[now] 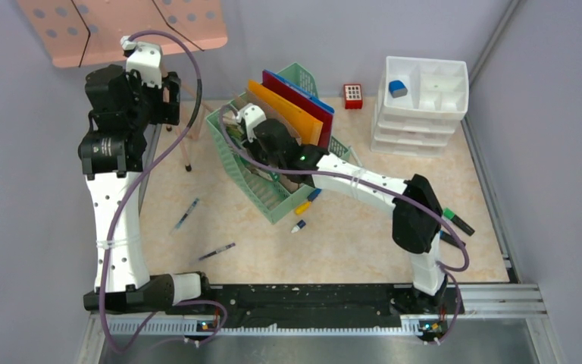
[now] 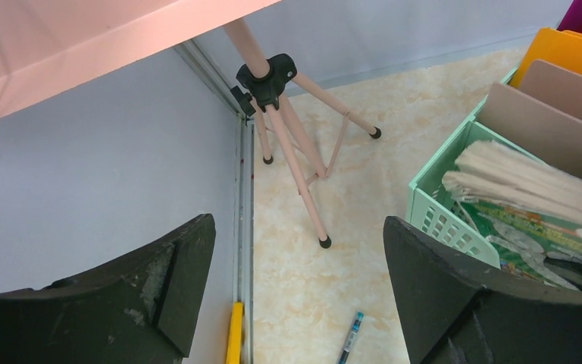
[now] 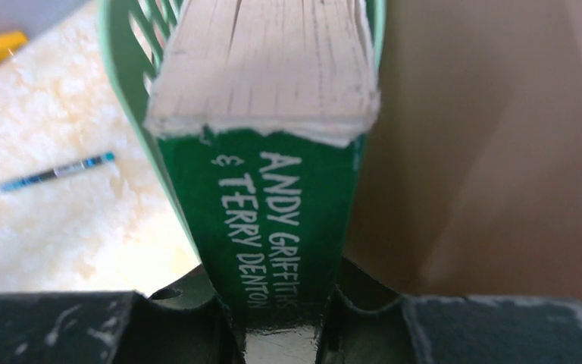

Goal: Organize the desk
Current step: Place the book in the storage box, then move the storage box to the center of the board.

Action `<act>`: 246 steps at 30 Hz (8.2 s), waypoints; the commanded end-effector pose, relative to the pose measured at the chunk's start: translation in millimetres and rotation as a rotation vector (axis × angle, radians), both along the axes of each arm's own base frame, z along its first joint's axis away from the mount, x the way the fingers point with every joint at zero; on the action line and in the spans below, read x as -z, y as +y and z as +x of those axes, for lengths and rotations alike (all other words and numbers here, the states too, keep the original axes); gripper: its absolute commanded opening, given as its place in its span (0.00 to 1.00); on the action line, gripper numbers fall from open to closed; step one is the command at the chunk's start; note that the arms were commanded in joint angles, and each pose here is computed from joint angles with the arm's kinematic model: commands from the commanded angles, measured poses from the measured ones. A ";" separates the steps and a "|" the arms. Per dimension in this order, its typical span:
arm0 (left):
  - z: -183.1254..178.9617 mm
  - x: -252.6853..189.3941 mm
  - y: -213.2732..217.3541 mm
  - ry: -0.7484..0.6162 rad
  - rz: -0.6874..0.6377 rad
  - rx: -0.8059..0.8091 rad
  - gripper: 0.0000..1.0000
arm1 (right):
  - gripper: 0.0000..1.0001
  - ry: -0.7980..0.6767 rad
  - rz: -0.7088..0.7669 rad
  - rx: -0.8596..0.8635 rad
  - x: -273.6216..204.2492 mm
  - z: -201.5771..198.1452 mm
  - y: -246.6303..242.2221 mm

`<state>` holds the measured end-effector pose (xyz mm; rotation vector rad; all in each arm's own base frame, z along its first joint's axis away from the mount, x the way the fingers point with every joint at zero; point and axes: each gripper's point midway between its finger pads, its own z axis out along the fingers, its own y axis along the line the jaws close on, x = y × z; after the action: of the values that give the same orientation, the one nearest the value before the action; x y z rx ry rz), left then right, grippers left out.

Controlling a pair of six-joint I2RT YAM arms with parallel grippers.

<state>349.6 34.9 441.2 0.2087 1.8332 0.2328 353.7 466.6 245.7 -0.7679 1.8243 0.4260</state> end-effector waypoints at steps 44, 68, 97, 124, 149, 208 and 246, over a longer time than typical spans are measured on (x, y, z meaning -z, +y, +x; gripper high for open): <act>-2.5 2.3 -0.9 -0.064 -0.012 0.001 0.87 | 0.32 0.057 0.098 0.045 84.9 -18.0 -8.8; 7.8 113.5 -59.6 0.163 -0.343 0.132 0.96 | 0.69 -0.031 0.012 -0.188 -10.4 -76.3 -40.0; 56.6 165.0 -67.7 0.169 -0.262 -0.027 0.60 | 0.68 -0.134 -0.088 -0.370 -44.3 -105.8 -143.8; 117.2 123.7 -17.5 0.012 -0.053 -0.183 0.95 | 0.68 -0.009 -0.086 0.045 33.7 -26.0 -251.8; -83.5 314.9 -122.8 0.386 0.278 0.680 0.98 | 0.67 0.230 0.023 0.055 102.5 26.1 -257.9; -37.4 219.1 -62.7 0.184 0.141 0.112 0.99 | 0.76 0.131 -0.201 0.326 50.0 -0.6 -364.0; -47.8 154.4 -97.4 0.042 0.048 0.303 0.99 | 0.62 -0.060 -0.057 0.920 -74.5 128.0 -509.3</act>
<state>298.5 -58.3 266.6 0.5397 1.8663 0.0860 467.7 -23.3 292.4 -0.0200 2.0073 -0.2333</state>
